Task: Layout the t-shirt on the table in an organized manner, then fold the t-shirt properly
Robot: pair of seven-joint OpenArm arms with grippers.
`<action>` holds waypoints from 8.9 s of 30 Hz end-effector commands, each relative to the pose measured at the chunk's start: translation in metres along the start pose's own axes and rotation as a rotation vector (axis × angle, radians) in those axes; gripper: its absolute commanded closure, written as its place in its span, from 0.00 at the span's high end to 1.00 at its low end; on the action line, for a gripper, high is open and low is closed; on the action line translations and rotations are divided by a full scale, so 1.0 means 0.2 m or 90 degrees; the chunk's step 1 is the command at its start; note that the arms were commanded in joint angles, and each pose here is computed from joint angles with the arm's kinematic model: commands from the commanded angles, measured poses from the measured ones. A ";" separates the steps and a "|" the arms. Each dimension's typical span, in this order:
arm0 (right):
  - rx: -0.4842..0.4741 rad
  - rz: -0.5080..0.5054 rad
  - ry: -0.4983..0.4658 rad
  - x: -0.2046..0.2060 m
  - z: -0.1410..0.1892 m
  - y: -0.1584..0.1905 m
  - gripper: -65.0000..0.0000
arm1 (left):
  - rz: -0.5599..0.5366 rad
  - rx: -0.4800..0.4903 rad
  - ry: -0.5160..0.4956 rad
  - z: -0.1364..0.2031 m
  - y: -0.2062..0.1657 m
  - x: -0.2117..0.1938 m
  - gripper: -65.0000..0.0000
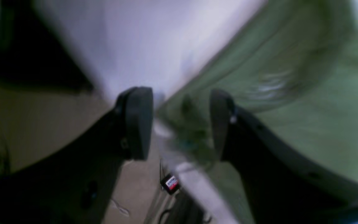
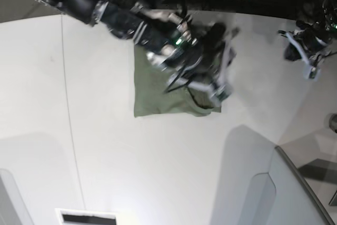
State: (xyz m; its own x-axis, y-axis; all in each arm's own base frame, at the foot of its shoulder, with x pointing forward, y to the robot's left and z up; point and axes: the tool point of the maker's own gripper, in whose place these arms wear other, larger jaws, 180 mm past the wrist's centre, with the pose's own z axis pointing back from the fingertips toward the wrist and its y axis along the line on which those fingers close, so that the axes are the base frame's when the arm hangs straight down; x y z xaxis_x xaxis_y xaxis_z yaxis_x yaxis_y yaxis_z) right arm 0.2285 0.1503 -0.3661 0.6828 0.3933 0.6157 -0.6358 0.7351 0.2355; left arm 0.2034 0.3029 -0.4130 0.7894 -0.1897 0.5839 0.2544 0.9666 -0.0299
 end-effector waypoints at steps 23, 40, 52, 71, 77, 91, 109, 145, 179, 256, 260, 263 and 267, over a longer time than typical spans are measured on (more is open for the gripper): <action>-0.113 -0.179 0.021 -0.33 0.16 -0.45 0.50 | 0.256 -0.253 -0.103 -0.46 -0.60 0.13 0.92; -0.113 -0.185 0.035 -0.38 0.16 -0.44 0.50 | 0.287 -0.304 -0.064 -0.59 -0.80 0.05 0.59; -0.120 -0.187 0.011 -0.42 0.18 -0.45 0.50 | 0.194 -0.277 -0.031 -0.65 -0.76 0.09 0.00; -0.240 -0.268 -0.093 -0.42 0.37 -0.82 0.50 | -0.289 -0.202 0.079 -0.66 -0.80 0.27 0.00; -0.286 -0.319 -0.069 -0.56 0.41 -0.93 0.50 | -0.478 -0.148 0.089 -0.72 -0.82 0.46 0.00; -0.375 -0.391 -0.066 -0.73 0.56 -1.15 0.50 | -0.642 -0.275 -0.002 -0.85 -1.24 0.63 0.00; -0.390 -0.407 -0.047 -0.81 0.58 -1.17 0.50 | -0.697 -0.336 -0.033 -0.88 -1.47 0.70 0.00; -0.389 -0.433 -0.058 -0.80 0.57 -1.16 0.50 | -0.702 -0.284 0.014 -0.89 -1.24 0.67 0.00; -0.387 -0.435 -0.047 -0.83 0.56 -1.14 0.50 | -0.729 -0.249 -0.036 -0.87 -1.25 0.96 0.58; -0.211 -0.218 -0.052 -0.55 0.09 -0.86 0.11 | -0.394 -0.199 -0.050 -0.48 -1.02 0.23 0.00; -0.226 -0.231 -0.006 -0.68 0.04 -0.91 0.11 | -0.381 -0.201 -0.027 -0.53 -0.98 0.19 0.00; -0.222 -0.230 -0.014 -0.67 0.06 -0.89 0.11 | -0.360 -0.203 -0.069 -0.53 -0.97 0.24 0.00; -0.198 -0.215 -0.079 -0.51 0.15 -0.80 0.11 | -0.331 -0.172 -0.123 -0.49 -0.90 0.36 0.00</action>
State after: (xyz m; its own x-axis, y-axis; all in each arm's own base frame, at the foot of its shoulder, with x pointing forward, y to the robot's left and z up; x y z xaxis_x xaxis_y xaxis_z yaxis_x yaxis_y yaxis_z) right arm 0.2300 -0.0278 -0.4632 0.8214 0.0652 0.5665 -0.2200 0.9528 0.2094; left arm 0.2564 0.1029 -0.4605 0.4537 -0.5873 0.6703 0.7373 0.6698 0.0878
